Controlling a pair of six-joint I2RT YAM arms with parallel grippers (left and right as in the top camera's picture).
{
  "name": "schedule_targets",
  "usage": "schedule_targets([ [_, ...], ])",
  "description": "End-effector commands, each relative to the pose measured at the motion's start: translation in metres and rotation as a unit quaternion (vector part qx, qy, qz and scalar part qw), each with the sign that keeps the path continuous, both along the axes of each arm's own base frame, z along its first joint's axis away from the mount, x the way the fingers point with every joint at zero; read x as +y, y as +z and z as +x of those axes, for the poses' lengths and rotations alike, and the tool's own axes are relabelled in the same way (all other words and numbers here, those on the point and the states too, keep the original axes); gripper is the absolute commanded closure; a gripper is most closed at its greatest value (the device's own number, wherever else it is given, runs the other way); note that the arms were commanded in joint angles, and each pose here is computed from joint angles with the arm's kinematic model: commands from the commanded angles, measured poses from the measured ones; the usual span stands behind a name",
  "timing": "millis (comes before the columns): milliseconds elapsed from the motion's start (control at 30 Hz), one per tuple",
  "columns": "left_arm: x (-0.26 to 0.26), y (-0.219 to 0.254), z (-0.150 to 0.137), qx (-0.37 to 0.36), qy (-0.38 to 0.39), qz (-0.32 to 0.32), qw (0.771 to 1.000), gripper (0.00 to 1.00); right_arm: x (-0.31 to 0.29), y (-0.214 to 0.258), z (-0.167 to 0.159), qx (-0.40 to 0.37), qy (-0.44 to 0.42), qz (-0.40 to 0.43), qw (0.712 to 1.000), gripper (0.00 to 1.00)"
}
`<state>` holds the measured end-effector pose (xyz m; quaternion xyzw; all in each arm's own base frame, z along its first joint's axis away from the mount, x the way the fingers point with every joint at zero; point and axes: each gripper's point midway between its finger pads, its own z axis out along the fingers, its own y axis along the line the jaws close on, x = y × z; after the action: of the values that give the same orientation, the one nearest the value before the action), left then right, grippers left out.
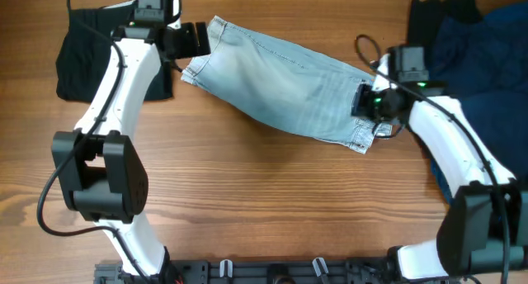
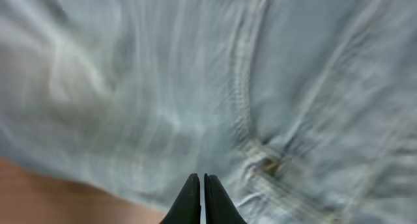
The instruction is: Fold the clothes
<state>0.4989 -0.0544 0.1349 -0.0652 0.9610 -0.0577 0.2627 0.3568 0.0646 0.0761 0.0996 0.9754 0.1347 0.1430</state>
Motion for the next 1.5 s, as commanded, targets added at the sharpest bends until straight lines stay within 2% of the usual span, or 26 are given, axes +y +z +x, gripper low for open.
schedule_targets([
  [0, 0.004, 0.002, 0.000, 0.001, 0.010, -0.008, 1.000, 0.00, 0.021, -0.026, -0.022, 0.063, 0.019, 0.010, 0.998, 0.96],
  [133, 0.006, 0.002, 0.000, 0.003, 0.013, -0.008, 1.000, 0.00, 0.026, -0.057, -0.048, 0.131, 0.003, 0.006, 0.991, 0.96],
  [267, 0.006, 0.002, -0.001, 0.004, 0.013, -0.008, 1.000, 0.00, 0.015, -0.075, -0.053, 0.134, -0.015, -0.021, 0.991, 0.96],
  [400, 0.006, 0.001, -0.002, 0.007, 0.013, -0.008, 1.000, 0.00, -0.018, -0.082, -0.036, 0.093, -0.081, -0.100, 0.987, 0.96],
  [633, 0.005, -0.002, -0.006, 0.017, 0.010, -0.008, 1.000, 0.00, -0.039, -0.091, 0.008, 0.005, -0.118, -0.151, 0.981, 0.96],
  [800, 0.005, -0.005, -0.013, 0.032, 0.011, -0.007, 0.999, 0.00, -0.036, -0.099, 0.026, -0.025, -0.076, -0.161, 0.984, 0.96],
  [933, 0.006, -0.008, -0.018, 0.044, 0.011, -0.005, 0.999, 0.00, -0.035, -0.076, 0.040, -0.026, -0.070, -0.148, 0.986, 0.96],
  [1067, 0.006, -0.017, -0.021, 0.055, 0.011, -0.004, 0.998, 0.00, -0.029, -0.033, 0.057, -0.013, -0.053, -0.102, 0.993, 0.96],
  [1100, 0.006, -0.027, -0.018, 0.052, 0.011, -0.004, 0.999, 0.00, -0.028, -0.004, 0.064, -0.003, -0.053, -0.073, 0.996, 0.79],
  [1133, 0.005, -0.029, -0.013, 0.044, 0.011, -0.005, 0.999, 0.00, -0.030, 0.008, 0.066, 0.000, -0.055, -0.068, 0.996, 0.64],
  [1167, 0.005, -0.033, -0.005, 0.032, 0.010, -0.007, 0.999, 0.00, -0.035, 0.020, 0.067, 0.003, -0.061, -0.068, 0.996, 0.45],
  [1200, 0.003, -0.034, 0.001, 0.021, 0.008, -0.011, 1.000, 0.00, -0.039, 0.027, 0.068, 0.003, -0.061, -0.069, 0.996, 0.36],
  [1233, -0.004, -0.039, 0.015, 0.002, 0.000, -0.027, 1.000, 0.00, -0.050, 0.039, 0.071, 0.001, -0.066, -0.072, 0.995, 0.23],
  [1300, -0.012, -0.049, 0.028, -0.012, -0.012, -0.043, 0.999, 0.00, -0.060, 0.042, 0.073, -0.003, -0.070, -0.063, 0.995, 0.13],
  [1367, -0.019, -0.069, 0.037, -0.013, -0.022, -0.058, 0.998, 0.00, -0.066, 0.040, 0.075, -0.005, -0.052, -0.021, 0.998, 0.06],
  [1467, -0.032, -0.106, 0.043, -0.002, -0.052, -0.083, 0.995, 0.00, -0.080, 0.034, 0.075, -0.007, -0.032, 0.017, 0.999, 0.03],
])
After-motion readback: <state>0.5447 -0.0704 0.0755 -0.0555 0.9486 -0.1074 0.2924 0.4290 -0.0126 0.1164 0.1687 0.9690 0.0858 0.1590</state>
